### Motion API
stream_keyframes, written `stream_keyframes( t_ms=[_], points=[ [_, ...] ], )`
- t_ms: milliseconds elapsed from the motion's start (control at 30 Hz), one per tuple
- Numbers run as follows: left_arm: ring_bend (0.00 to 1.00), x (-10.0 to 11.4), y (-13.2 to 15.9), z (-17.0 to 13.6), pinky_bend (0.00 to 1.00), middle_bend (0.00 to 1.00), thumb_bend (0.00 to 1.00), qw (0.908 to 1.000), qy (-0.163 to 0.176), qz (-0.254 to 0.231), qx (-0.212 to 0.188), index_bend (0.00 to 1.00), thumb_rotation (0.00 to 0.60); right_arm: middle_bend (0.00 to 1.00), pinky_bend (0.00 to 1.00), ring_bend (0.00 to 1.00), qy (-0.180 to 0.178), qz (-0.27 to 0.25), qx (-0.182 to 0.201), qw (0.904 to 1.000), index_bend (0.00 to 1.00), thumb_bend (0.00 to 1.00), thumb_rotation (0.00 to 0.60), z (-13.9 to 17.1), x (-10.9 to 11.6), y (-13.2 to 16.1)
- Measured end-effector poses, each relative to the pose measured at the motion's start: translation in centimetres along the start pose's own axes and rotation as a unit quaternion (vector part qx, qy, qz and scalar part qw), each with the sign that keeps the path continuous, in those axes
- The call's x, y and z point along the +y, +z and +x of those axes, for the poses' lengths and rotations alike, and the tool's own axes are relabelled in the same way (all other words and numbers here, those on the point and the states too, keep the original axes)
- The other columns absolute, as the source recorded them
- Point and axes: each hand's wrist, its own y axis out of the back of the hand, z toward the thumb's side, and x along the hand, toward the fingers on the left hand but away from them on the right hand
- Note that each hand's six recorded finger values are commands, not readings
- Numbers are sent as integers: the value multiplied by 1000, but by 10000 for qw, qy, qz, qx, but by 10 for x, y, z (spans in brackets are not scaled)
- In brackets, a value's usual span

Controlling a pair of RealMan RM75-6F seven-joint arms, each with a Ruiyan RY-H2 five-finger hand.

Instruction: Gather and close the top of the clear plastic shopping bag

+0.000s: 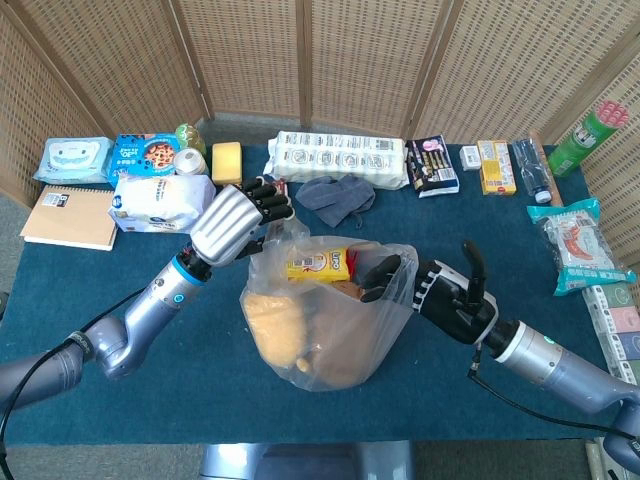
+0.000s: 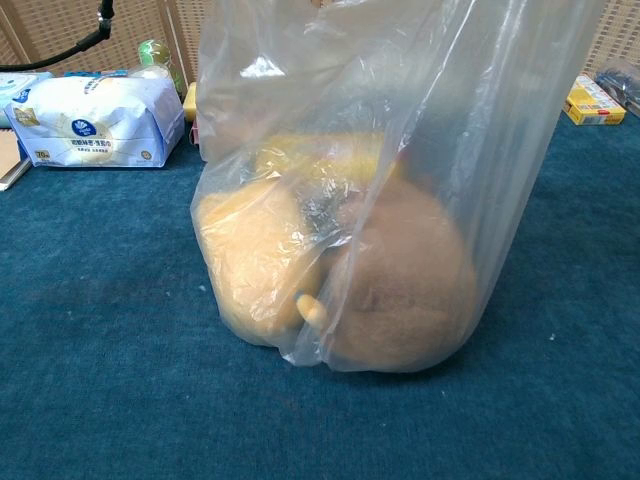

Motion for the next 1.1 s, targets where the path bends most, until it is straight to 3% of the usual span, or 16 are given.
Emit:
stream_keyframes(
  t_ms=[367, 533, 700, 833, 933, 1100],
  points=[
    [553, 22, 13, 2, 461, 636, 391, 9988, 419, 30, -261, 670, 600, 297, 227, 233, -88, -49, 45, 9999, 304, 244, 20, 2, 6, 1],
    [522, 25, 15, 1, 459, 610, 319, 9987, 434, -68, -260, 638, 600, 297, 226, 234, -105, -65, 54, 9999, 304, 244, 21, 3, 8, 2],
    [345, 13, 10, 0, 421, 402, 253, 9999, 5, 5, -118, 362, 600, 297, 227, 234, -119, -77, 67, 9999, 304, 244, 21, 4, 9, 3],
    [238, 4, 6, 2, 371, 279, 229, 9993, -341, 118, 16, 212, 600, 297, 227, 234, -132, -81, 86, 9998, 303, 244, 22, 5, 10, 4],
    [184, 1, 5, 4, 333, 217, 222, 9988, -432, 200, 62, 137, 600, 296, 227, 234, -142, -83, 98, 9998, 303, 244, 20, 6, 10, 5],
    [169, -4, 8, 13, 321, 197, 220, 9994, -315, 115, 60, 103, 600, 297, 227, 234, -128, -63, 95, 9999, 303, 244, 22, 7, 9, 6]
  ],
)
